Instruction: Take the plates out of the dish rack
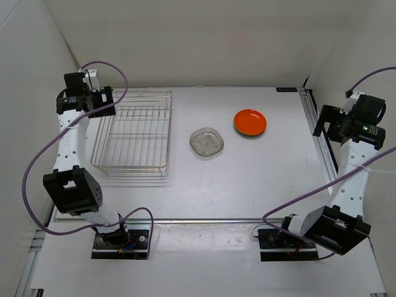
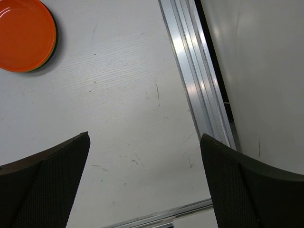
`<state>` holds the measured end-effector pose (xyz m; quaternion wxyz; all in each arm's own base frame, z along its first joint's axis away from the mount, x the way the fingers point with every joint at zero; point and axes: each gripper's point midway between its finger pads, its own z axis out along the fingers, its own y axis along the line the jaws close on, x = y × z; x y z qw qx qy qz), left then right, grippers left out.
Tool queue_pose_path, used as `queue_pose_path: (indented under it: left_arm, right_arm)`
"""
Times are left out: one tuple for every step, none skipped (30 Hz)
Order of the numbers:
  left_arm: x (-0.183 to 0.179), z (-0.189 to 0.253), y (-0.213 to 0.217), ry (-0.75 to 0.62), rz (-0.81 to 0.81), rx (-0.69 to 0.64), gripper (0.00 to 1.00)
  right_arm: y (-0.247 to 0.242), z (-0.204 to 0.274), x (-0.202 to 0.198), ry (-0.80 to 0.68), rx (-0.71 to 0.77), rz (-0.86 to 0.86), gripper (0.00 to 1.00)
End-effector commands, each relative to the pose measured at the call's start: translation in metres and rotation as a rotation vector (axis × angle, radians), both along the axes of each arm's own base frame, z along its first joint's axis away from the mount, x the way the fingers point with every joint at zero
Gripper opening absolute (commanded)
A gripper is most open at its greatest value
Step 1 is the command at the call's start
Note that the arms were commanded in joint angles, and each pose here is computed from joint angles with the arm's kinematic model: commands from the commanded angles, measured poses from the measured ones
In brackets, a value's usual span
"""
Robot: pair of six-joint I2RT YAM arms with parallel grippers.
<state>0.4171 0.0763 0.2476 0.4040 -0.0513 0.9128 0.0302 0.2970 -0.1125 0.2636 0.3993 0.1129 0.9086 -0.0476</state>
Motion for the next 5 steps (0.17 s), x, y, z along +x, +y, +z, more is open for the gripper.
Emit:
queue_pose_path:
  left_arm:
    - [-0.0001, 0.0292, -0.0052, -0.087, -0.008, -0.021, 1.0]
    - [-0.0017, 0.023, -0.0056, -0.073, -0.008, -0.024, 1.0]
    - [-0.0017, 0.023, -0.0056, -0.072, -0.008, -0.024, 1.0]
    - [-0.003, 0.0228, -0.0058, -0.078, -0.008, -0.023, 1.0]
    - [-0.003, 0.0228, -0.0058, -0.078, -0.008, -0.022, 1.0]
  right_arm:
    - [-0.0073, 0.0084, 0.0049, -0.035, -0.033, -0.016, 1.0]
    - [-0.008, 0.0099, 0.0065, -0.043, -0.036, -0.016, 1.0]
    - [-0.0077, 0.0063, 0.0057, -0.035, -0.033, -0.016, 1.0]
    - [-0.0083, 0.0034, 0.007, -0.027, -0.029, -0.016, 1.0]
    - [-0.0065, 0.0035, 0.0077, -0.029, -0.023, -0.008, 1.0]
